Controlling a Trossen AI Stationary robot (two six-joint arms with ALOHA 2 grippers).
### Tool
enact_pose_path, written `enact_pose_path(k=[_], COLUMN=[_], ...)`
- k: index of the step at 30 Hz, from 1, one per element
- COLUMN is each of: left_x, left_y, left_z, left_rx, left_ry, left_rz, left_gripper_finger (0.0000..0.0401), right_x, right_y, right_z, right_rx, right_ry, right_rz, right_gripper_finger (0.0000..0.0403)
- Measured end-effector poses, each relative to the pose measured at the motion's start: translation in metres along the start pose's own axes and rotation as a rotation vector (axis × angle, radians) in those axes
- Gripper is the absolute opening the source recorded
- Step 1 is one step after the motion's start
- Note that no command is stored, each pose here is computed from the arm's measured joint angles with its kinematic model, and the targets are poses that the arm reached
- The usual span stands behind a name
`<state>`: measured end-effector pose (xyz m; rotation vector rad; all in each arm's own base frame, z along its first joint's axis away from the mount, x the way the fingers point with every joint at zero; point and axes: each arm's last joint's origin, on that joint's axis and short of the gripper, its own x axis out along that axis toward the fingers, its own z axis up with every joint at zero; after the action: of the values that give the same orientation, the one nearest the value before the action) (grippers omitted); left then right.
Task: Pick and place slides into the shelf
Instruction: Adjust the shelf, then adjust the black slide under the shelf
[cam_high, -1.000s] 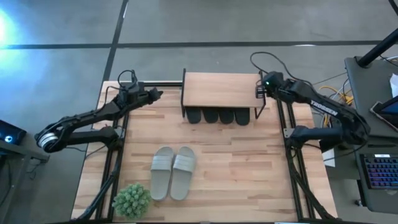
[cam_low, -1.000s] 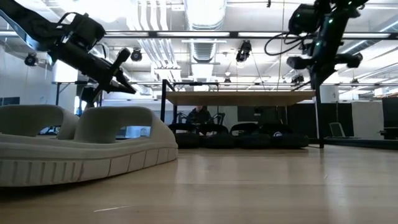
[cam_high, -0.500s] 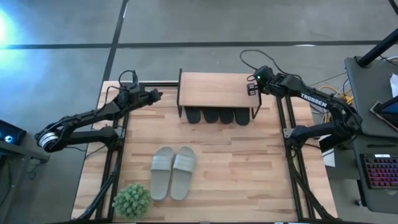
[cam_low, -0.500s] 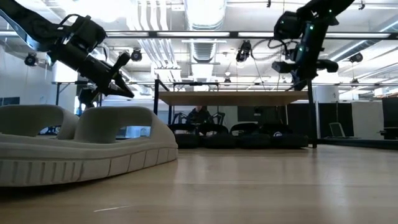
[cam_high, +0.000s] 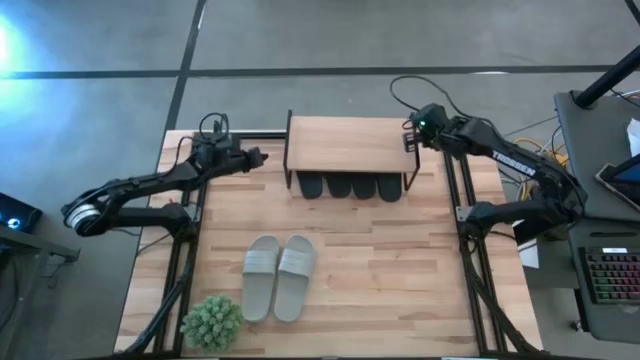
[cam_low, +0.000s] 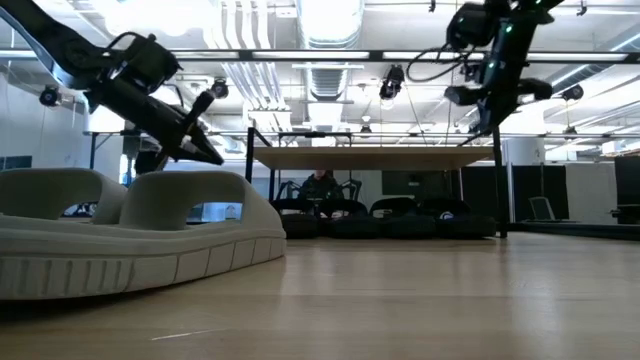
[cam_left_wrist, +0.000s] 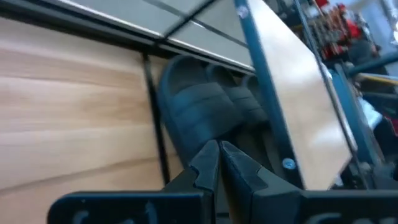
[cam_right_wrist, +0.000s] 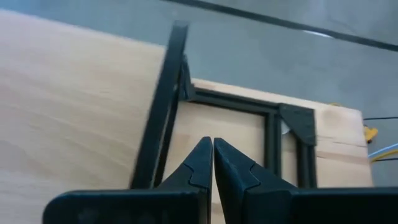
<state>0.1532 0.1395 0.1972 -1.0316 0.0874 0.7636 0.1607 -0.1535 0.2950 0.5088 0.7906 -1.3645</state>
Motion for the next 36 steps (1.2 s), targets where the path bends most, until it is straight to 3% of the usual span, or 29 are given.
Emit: enact_pose_path(k=[7,14,27,31,36], left_x=[0.02,0.03,0.029,0.021,0.006], left_y=[-0.008,-0.031,-0.051,-0.054,-0.047], left_z=[0.003,-0.002,-0.032,-0.035,-0.033], left_rx=[0.02,0.065,0.111,0.117,0.143], left_ry=[0.024,0.001,0.132,0.123,0.073], left_rz=[-0.07,-0.22,-0.273,-0.229,-0.085], left_gripper_finger=[0.0002,0.0002,0.0002,0.0002,0.0002], right_x=[-0.025,-0.032,-0.037,-0.039,-0.044], right_y=[-0.021,-0.028,-0.022,-0.024,-0.031], right_z=[-0.006,-0.019,-0.025,-0.028,-0.032], right_rx=[0.0,-0.029,-0.054,-0.072,-0.079], right_ry=[-0.009,0.063,0.075,0.091,0.088], right_rz=[-0.001,-0.027,-0.008,-0.016,-0.045], right_gripper_finger=[0.0009,0.0009,0.0009,0.0009,0.0009])
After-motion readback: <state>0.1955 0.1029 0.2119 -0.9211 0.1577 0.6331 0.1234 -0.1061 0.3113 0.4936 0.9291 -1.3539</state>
